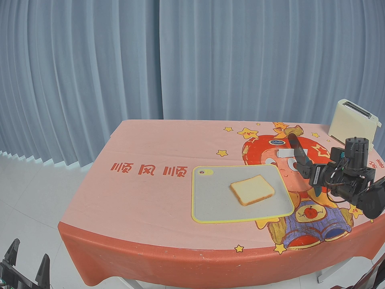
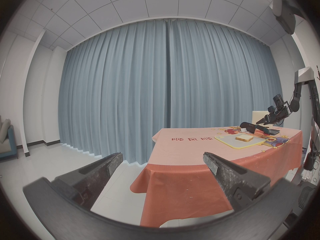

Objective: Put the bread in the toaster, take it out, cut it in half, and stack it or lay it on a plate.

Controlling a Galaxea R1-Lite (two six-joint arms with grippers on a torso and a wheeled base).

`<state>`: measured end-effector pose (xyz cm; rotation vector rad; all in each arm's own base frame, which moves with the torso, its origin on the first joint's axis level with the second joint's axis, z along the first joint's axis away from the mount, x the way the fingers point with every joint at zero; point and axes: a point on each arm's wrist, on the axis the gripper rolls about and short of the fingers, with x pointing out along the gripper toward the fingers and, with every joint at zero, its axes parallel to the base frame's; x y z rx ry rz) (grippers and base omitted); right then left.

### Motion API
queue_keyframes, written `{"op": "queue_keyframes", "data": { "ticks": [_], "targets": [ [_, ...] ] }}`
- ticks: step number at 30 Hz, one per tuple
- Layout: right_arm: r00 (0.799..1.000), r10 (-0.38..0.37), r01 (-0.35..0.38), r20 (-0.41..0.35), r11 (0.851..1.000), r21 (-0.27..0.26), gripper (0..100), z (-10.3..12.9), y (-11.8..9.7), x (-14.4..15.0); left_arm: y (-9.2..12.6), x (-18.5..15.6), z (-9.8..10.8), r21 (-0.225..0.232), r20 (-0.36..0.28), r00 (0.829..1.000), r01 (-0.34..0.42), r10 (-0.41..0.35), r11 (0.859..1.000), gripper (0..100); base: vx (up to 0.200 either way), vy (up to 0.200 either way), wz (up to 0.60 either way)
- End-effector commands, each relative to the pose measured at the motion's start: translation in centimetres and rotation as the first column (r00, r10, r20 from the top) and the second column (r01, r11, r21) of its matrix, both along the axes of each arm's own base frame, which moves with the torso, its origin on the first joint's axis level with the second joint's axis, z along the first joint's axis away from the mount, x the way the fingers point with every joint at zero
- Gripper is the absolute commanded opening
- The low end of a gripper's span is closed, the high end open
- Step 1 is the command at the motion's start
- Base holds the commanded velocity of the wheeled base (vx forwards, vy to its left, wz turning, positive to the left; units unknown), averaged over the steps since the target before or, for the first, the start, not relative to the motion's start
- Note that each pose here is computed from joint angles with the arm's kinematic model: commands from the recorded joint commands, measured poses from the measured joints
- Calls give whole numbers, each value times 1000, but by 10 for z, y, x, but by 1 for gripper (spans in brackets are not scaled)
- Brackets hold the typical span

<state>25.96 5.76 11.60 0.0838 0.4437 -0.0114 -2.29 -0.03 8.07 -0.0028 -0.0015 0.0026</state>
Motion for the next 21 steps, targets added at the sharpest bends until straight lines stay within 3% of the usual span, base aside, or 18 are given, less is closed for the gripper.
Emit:
{"op": "queue_keyframes", "data": {
  "ticks": [1,8,21],
  "targets": [
    [999,-4,3,-36,1000,-16,100,-10,-1,5,0,0,-5,0,-1,1000,-1,1,1000,100,0,0,0],
    [998,-39,38,-43,999,-20,100,-13,-11,14,0,0,-5,0,-1,1000,-1,1,1000,100,0,0,0],
    [996,-30,27,-81,999,-42,100,-24,-11,19,0,0,-5,0,0,1000,-1,1,1000,100,0,0,0]
  ]
}}
